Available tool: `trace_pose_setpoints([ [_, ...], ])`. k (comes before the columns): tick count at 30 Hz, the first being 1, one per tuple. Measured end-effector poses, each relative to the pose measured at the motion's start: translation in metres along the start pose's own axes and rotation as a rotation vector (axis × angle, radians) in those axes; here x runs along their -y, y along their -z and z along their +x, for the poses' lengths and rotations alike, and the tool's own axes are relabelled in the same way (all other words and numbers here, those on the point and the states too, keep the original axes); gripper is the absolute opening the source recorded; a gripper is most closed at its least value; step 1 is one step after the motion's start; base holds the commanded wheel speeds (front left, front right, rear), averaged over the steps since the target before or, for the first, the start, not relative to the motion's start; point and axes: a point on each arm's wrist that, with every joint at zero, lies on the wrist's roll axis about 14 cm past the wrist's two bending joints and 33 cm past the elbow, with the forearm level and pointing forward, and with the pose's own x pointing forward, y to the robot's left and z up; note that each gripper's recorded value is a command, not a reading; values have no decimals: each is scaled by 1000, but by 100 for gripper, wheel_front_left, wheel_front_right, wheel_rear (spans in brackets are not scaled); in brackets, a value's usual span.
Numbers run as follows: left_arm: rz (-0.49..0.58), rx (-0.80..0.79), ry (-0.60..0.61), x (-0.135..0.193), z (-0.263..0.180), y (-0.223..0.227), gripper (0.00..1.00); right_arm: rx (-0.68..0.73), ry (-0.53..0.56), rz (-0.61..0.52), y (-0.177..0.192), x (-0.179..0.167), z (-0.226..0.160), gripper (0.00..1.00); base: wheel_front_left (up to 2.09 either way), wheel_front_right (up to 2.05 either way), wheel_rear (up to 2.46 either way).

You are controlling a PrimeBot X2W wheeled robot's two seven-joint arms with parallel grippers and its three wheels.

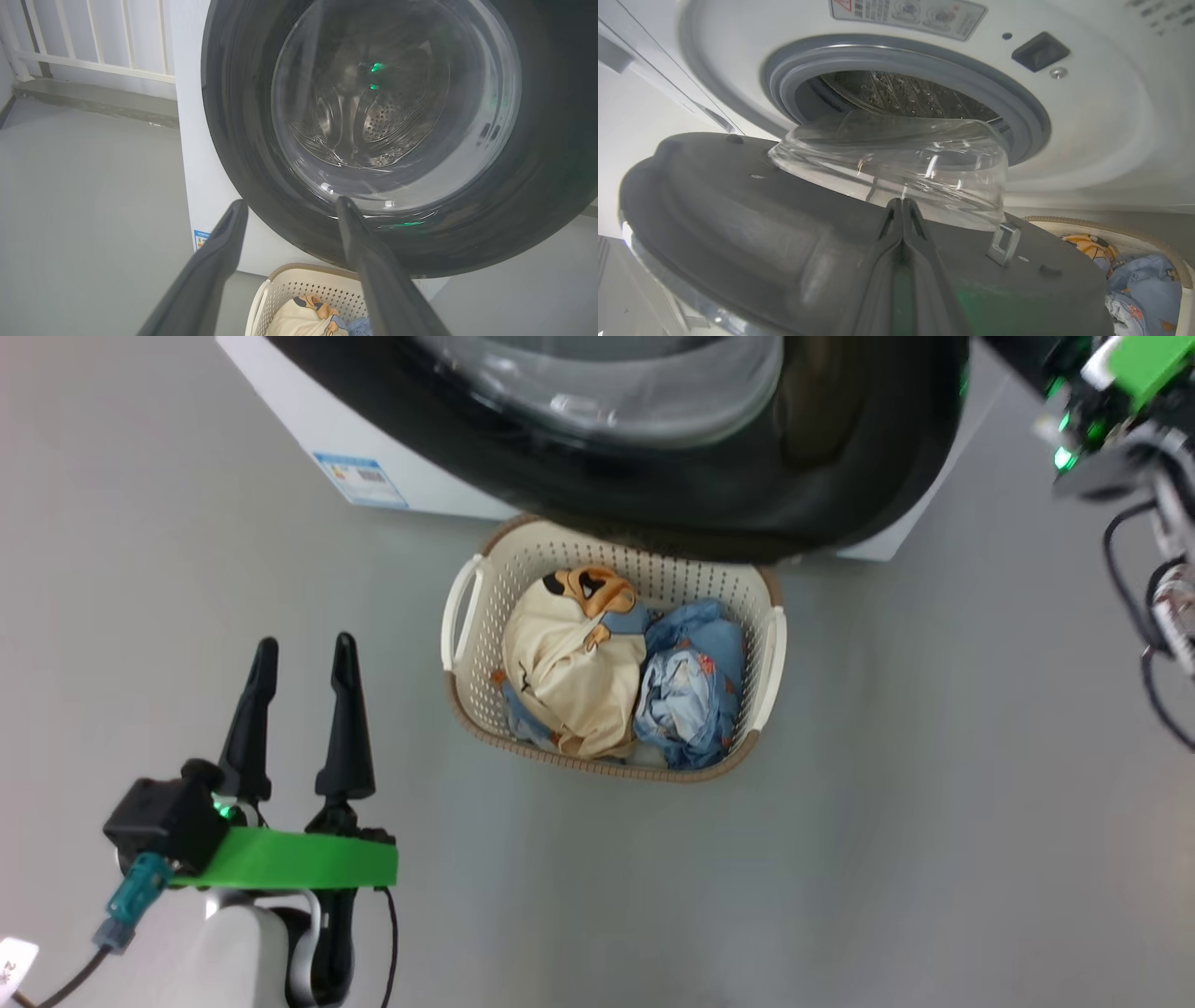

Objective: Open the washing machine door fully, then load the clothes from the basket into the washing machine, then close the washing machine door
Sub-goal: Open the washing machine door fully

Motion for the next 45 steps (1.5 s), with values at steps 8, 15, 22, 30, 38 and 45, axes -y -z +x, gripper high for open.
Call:
trace_pose_setpoints([
  [8, 14, 28, -1, 0, -24, -16, 100, -104, -39, 21, 56, -28, -12, 0, 0, 0, 0],
  [15, 12, 49, -18, -5, -44, -26, 100, -134, -45, 27, 80, -40, -26, 0, 0, 0, 0],
  [22, 7, 62, -55, -17, -66, -32, 100, -200, -53, 35, 112, -49, -32, 0, 0, 0, 0],
  [30, 13, 86, -100, -31, -89, -41, 100, -279, -72, 53, 149, -59, -33, 0, 0, 0, 0],
  [38, 15, 108, -146, -46, -108, -49, 100, -341, -93, 65, 179, -69, -30, 0, 0, 0, 0],
  [45, 20, 124, -188, -60, -123, -54, 100, -414, -116, 78, 205, -77, -25, 0, 0, 0, 0],
])
